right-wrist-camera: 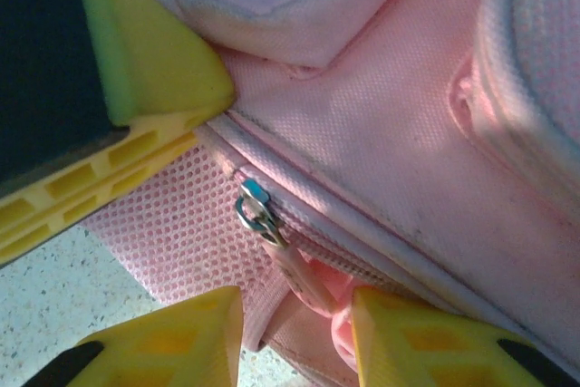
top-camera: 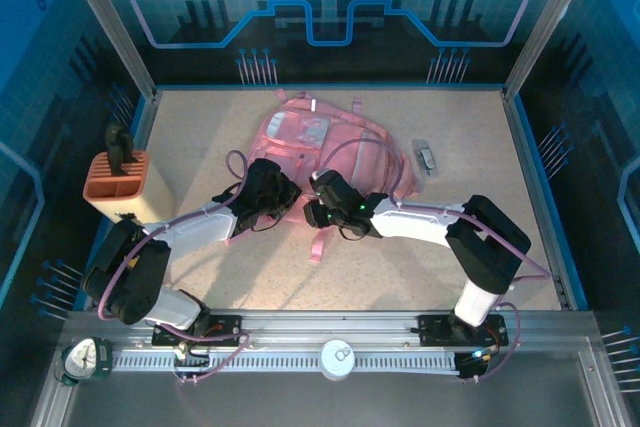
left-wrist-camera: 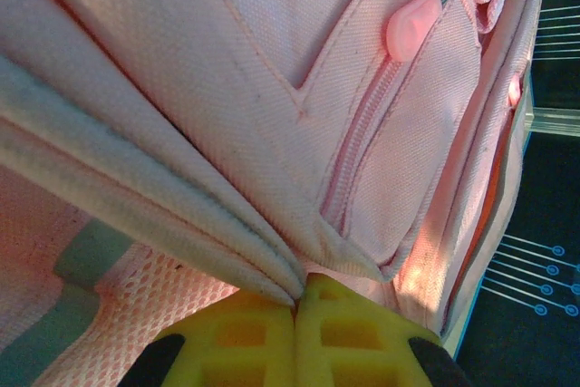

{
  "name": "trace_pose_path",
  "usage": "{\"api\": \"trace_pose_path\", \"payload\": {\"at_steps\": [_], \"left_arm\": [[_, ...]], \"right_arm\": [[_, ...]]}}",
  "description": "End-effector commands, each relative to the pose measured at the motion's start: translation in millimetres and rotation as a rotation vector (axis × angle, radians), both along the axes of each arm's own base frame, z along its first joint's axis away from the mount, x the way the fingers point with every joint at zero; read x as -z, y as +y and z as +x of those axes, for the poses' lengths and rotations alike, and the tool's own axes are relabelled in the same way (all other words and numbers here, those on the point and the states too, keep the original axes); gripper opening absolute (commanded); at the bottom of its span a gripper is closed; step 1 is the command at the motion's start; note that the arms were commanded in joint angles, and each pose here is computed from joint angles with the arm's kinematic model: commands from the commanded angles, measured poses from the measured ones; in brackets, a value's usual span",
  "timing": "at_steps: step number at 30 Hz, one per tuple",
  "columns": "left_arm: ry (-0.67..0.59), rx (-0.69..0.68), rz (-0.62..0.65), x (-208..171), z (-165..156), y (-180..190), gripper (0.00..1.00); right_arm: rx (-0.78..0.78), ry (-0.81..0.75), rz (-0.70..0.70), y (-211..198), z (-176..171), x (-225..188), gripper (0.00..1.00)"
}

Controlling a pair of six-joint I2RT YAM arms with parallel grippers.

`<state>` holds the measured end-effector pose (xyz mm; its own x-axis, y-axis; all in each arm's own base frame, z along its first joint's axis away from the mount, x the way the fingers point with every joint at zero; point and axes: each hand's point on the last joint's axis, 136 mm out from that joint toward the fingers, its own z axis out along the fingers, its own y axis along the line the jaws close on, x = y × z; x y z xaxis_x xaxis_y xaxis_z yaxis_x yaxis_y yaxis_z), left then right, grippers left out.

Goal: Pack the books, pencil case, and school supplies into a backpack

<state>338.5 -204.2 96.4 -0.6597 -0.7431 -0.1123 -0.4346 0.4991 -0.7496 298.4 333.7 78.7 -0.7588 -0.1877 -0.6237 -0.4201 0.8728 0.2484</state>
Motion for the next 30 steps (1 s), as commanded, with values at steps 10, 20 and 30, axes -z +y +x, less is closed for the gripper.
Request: {"api": "trace_pose_path", "payload": {"at_steps": [10, 20, 30], "left_arm": [[-0.027, 0.071, -0.047, -9, -6, -19, 0.0], [-0.033, 0.061, -0.066, -7, -6, -20, 0.0], [-0.044, 0.06, -0.05, -8, -5, -19, 0.0]], "right_arm": [[-0.053, -0.105, 0.017, 30, 18, -19, 0.31], [-0.036, -0.136, -0.019, 24, 21, -21, 0.27], [-0.038, -0.131, -0.047, 20, 20, -18, 0.12]]}}
